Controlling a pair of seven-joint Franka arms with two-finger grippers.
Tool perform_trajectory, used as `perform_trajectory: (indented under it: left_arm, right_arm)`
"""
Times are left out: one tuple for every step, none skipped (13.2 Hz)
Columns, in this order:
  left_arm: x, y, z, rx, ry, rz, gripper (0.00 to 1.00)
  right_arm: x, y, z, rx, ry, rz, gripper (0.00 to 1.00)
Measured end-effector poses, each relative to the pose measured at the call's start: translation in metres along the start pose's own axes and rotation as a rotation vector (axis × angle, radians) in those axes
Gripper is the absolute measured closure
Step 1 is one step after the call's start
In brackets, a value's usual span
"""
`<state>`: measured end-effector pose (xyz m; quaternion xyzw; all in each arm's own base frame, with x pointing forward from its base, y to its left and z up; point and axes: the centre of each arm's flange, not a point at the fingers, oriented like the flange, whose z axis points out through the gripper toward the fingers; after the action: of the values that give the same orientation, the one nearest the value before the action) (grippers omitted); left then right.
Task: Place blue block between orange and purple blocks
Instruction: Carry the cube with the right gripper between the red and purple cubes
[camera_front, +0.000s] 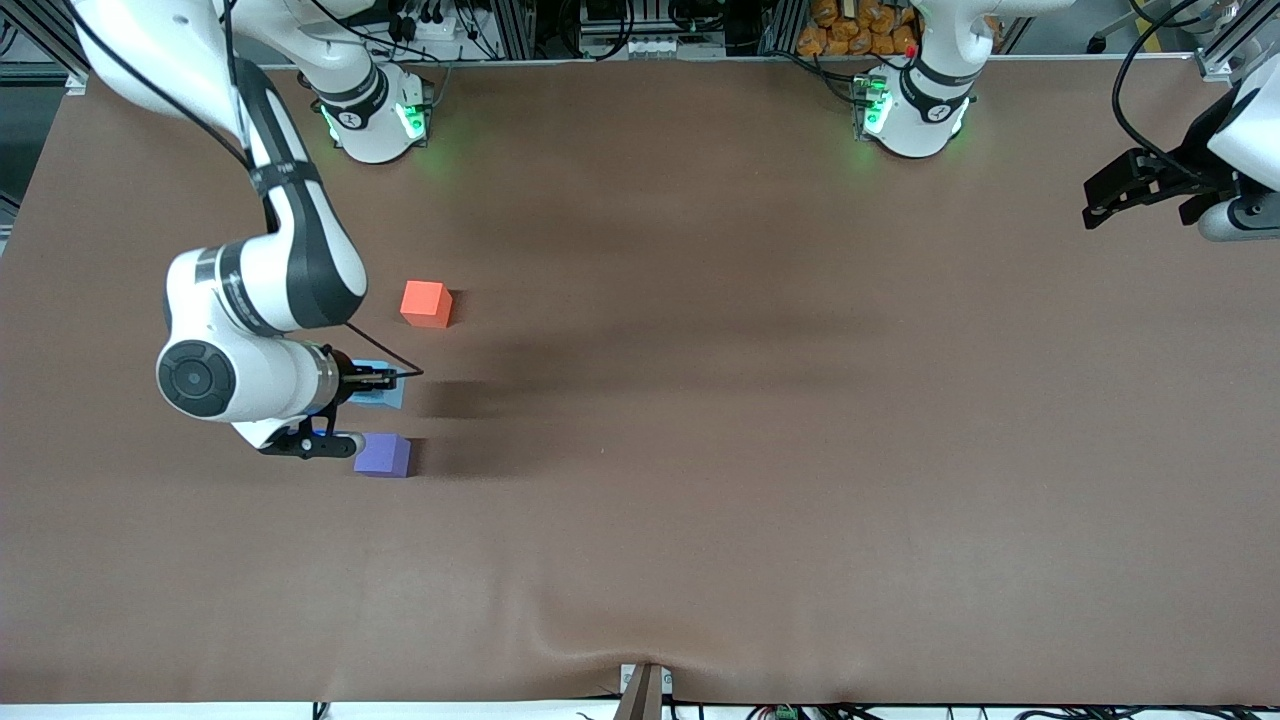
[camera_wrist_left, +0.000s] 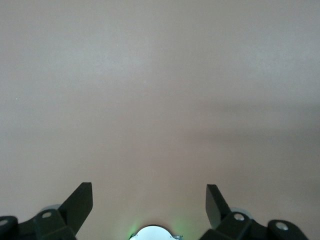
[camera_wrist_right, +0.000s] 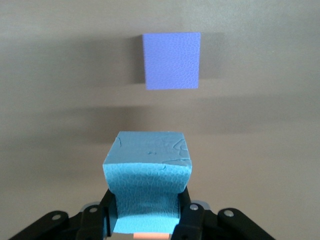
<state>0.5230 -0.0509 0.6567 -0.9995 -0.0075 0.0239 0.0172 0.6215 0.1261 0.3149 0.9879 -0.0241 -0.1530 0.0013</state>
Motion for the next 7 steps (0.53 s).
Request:
perform_trajectory:
  left_arm:
    - [0.0, 0.0, 0.0, 0.0, 0.001, 0.001, 0.0]
    - [0.0, 0.0, 0.0, 0.0, 0.001, 0.001, 0.0]
    - [0.0, 0.0, 0.0, 0.0, 0.001, 0.001, 0.0]
    - [0.0, 0.001, 0.001, 0.0, 0.0, 0.001, 0.0]
    - [0.001, 0.001, 0.002, 0.0, 0.0, 0.001, 0.0]
    - [0.001, 0.001, 0.002, 0.0, 0.0, 0.002, 0.0]
    - [0.001, 0.002, 0.002, 0.0, 0.0, 0.003, 0.0]
  right_arm:
    - [0.001, 0.002, 0.018, -0.001, 0.002, 0.003, 0.5]
    - [0.0, 0.002, 0.034, -0.003, -0.002, 0.004, 0.5]
    - [-0.002, 0.003, 0.047, -0.004, -0.003, 0.004, 0.5]
    - [-0.004, 0.003, 0.06, -0.003, 0.005, 0.004, 0.5]
    - [-0.006, 0.004, 0.072, -0.003, 0.012, 0.005, 0.5]
    - [-0.008, 0.006, 0.083, -0.002, 0.02, 0.007, 0.5]
    - [-0.009, 0.007, 0.09, -0.003, 0.022, 0.009, 0.5]
